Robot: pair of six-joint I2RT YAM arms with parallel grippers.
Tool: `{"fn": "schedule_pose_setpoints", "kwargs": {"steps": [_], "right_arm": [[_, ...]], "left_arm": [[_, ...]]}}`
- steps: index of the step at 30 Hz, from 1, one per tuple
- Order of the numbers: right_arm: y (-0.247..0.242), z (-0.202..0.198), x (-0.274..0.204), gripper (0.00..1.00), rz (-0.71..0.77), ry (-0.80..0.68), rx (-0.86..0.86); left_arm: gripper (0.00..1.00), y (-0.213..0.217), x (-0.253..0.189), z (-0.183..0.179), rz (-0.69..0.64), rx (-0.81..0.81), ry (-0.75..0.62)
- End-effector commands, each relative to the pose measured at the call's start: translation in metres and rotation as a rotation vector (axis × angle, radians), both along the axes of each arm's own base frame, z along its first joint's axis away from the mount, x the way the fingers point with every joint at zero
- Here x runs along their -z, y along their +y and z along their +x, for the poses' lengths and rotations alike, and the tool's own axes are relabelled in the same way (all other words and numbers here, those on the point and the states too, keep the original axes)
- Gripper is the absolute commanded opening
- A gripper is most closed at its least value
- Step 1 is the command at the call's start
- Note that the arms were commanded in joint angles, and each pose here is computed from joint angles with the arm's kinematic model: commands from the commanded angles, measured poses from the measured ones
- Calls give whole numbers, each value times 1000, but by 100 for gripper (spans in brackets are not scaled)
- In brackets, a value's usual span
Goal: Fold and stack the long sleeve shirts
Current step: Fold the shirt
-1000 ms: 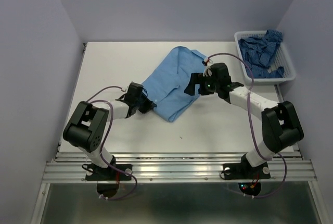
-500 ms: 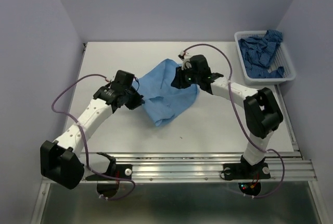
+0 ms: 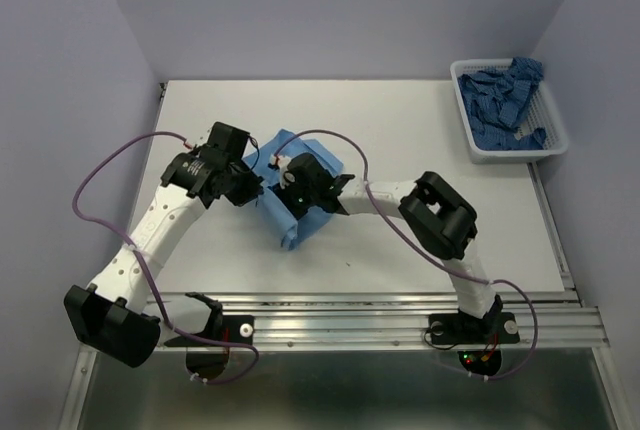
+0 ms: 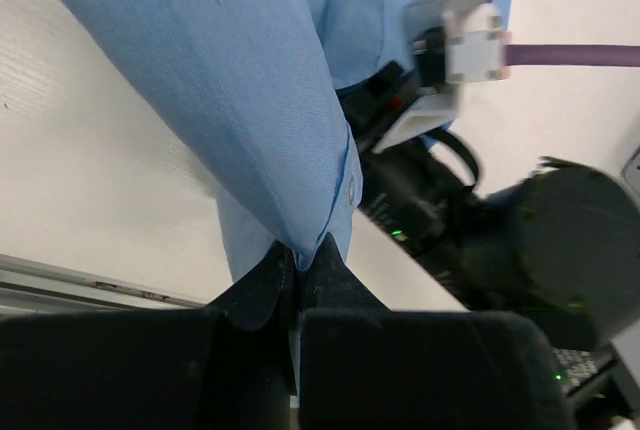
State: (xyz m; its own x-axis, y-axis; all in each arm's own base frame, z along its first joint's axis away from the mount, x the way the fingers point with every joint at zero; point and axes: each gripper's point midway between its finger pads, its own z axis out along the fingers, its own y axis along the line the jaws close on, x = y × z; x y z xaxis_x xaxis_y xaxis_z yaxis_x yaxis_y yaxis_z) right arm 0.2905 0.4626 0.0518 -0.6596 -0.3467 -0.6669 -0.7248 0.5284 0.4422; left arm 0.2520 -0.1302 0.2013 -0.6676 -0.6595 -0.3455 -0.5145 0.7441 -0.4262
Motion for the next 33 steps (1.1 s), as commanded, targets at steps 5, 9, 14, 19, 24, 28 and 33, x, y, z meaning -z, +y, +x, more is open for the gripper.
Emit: {"fn": "schedule_pose_setpoints", "kwargs": {"steps": [5, 9, 14, 19, 24, 28, 33], "right_arm": [[41, -72, -4, 13, 64, 50, -145], [26, -52, -31, 17, 50, -48, -15], [1, -8, -100, 34, 132, -109, 121], [-52, 43, -96, 36, 20, -146, 300], [-101, 88, -60, 46, -94, -123, 391], [-115, 104, -28, 36, -188, -122, 371], [-124, 117, 4, 30, -257, -85, 401]], "left_arm": [[0, 5, -17, 17, 35, -14, -69], [0, 6, -22, 21, 31, -18, -93], [0, 11, -17, 15, 40, -16, -89], [0, 6, -16, 12, 22, 23, -106], [0, 2, -12, 16, 38, 82, -96], [0, -6, -3, 24, 48, 120, -69], [0, -13, 3, 37, 59, 157, -55]]}}
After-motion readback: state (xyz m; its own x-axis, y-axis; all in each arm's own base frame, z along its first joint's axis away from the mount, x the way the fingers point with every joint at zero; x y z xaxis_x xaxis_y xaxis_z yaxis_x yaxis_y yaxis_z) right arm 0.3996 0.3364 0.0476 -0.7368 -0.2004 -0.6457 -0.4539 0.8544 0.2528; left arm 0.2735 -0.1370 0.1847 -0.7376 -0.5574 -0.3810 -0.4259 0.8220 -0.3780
